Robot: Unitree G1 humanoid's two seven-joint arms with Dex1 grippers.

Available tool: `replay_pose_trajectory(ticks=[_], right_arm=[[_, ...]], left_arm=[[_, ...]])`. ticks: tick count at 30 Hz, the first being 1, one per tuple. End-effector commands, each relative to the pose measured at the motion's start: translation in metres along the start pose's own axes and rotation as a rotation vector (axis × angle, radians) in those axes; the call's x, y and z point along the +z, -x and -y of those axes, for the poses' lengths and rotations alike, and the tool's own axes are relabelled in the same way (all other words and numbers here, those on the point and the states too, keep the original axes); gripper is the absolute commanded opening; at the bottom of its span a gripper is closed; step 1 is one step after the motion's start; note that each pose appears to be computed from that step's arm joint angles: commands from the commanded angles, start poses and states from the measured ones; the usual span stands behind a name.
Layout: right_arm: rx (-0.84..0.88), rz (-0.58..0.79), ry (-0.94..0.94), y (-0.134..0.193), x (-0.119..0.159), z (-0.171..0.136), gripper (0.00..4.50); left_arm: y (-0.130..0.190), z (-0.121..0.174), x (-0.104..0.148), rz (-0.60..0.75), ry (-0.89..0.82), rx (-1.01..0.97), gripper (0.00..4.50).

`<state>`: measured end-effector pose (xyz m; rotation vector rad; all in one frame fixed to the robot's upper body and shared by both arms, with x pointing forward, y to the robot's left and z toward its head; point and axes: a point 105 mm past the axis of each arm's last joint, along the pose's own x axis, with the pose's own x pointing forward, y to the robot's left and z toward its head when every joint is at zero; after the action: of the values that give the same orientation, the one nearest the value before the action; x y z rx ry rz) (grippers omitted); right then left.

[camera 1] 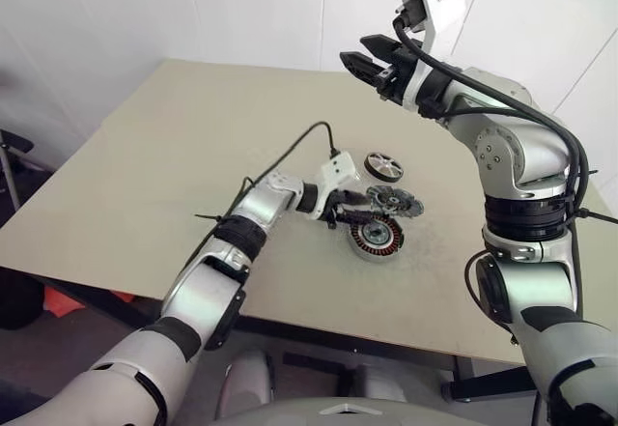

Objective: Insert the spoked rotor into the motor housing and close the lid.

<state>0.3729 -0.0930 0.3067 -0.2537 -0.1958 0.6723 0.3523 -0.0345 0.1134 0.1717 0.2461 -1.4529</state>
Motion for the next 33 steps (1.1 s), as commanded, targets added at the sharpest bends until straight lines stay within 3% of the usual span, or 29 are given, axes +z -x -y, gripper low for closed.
replay_pose_trajectory(ticks=[1, 6, 10, 13, 16, 19, 20, 23, 26, 33], right_arm=[[0.003, 0.068, 0.059, 0.004, 0.019, -0.001, 2.07], [0.103, 0.095, 0.172, 0.023, 0.025, -0.014, 2.07], [0.161, 0.096, 0.275, 0.062, 0.031, -0.019, 2.07], [0.211, 0.058, 0.225, 0.099, 0.03, -0.014, 1.91], [0.314, -0.085, 0.172, 0.136, 0.004, -0.021, 1.22], [0.446, -0.339, 0.11, 0.17, -0.046, -0.04, 0.18], [0.495, -0.409, 0.089, 0.18, -0.062, -0.048, 0.05], [0.532, -0.546, 0.095, 0.195, -0.097, -0.054, 0.05], [0.553, -0.6, 0.075, 0.196, -0.123, -0.061, 0.05], [0.445, -0.617, 0.138, 0.149, -0.175, -0.049, 0.05]], left_arm=[[0.015, 0.002, 0.025, 0.1, -0.024, 0.025, 2.39], [0.039, 0.005, 0.031, 0.156, -0.007, 0.098, 2.39], [0.064, 0.002, 0.019, 0.173, 0.043, 0.199, 2.39], [0.087, -0.004, 0.008, 0.19, 0.098, 0.301, 2.42], [0.104, -0.006, -0.003, 0.2, 0.155, 0.37, 2.43], [0.111, -0.006, -0.017, 0.179, 0.182, 0.408, 2.43], [0.111, -0.007, -0.019, 0.176, 0.186, 0.415, 2.43], [0.105, -0.009, -0.017, 0.179, 0.187, 0.417, 2.43], [0.098, -0.012, -0.015, 0.183, 0.188, 0.424, 2.43], [0.089, -0.012, -0.016, 0.185, 0.19, 0.436, 2.43]])
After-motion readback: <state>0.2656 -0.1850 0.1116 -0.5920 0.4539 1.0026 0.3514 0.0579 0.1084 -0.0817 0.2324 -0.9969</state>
